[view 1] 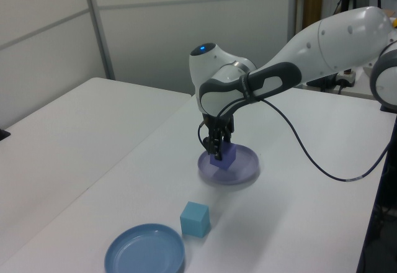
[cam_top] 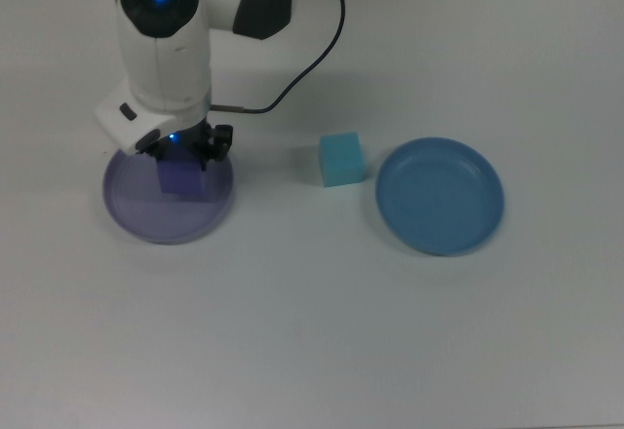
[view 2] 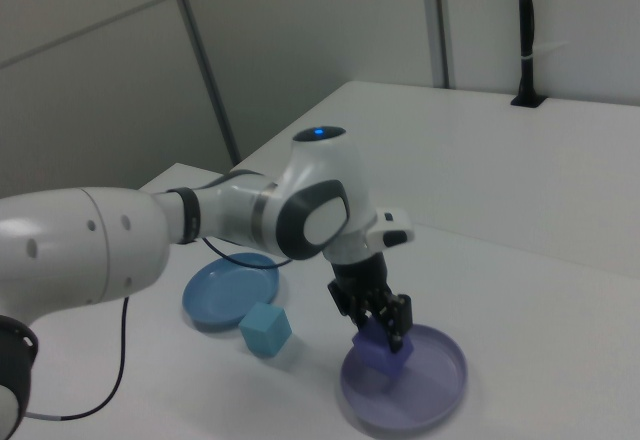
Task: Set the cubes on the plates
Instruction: 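Open the gripper to release the purple cube and lift away, then move the gripper over the light-blue cube and lower onto it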
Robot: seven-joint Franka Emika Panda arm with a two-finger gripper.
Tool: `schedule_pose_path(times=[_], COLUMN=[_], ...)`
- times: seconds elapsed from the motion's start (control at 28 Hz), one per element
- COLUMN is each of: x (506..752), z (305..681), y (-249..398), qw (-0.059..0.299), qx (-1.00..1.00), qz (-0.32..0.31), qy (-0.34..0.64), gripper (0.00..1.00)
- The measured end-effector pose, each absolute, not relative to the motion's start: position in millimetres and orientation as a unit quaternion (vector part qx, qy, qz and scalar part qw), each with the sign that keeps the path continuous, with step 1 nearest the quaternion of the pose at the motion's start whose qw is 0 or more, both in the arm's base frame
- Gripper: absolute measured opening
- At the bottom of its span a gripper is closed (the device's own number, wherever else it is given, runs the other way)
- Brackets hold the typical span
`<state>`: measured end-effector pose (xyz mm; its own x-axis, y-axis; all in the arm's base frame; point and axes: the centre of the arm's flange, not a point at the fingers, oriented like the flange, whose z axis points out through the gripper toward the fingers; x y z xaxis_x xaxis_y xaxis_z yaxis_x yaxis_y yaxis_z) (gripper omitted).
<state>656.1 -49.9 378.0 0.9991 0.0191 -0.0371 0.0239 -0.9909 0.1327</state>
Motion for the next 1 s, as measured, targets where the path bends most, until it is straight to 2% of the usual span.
schedule_pose_path(times=[0.14, 0.21, 0.39, 0.64, 1.0], x=[661, 662, 665, 667, 655], z=[354, 348, 357, 374, 372], y=[-55, -54, -50, -17, 99], qw=[0.067, 0.067, 0.066, 0.053, 0.043], qx=[0.997, 0.997, 0.998, 0.998, 0.995], qz=[-0.023, -0.025, -0.016, -0.002, -0.011], qy=[0.011, 0.013, 0.015, 0.033, 0.095], gripper=[0.66, 0.78, 0.98, 1.0, 1.0])
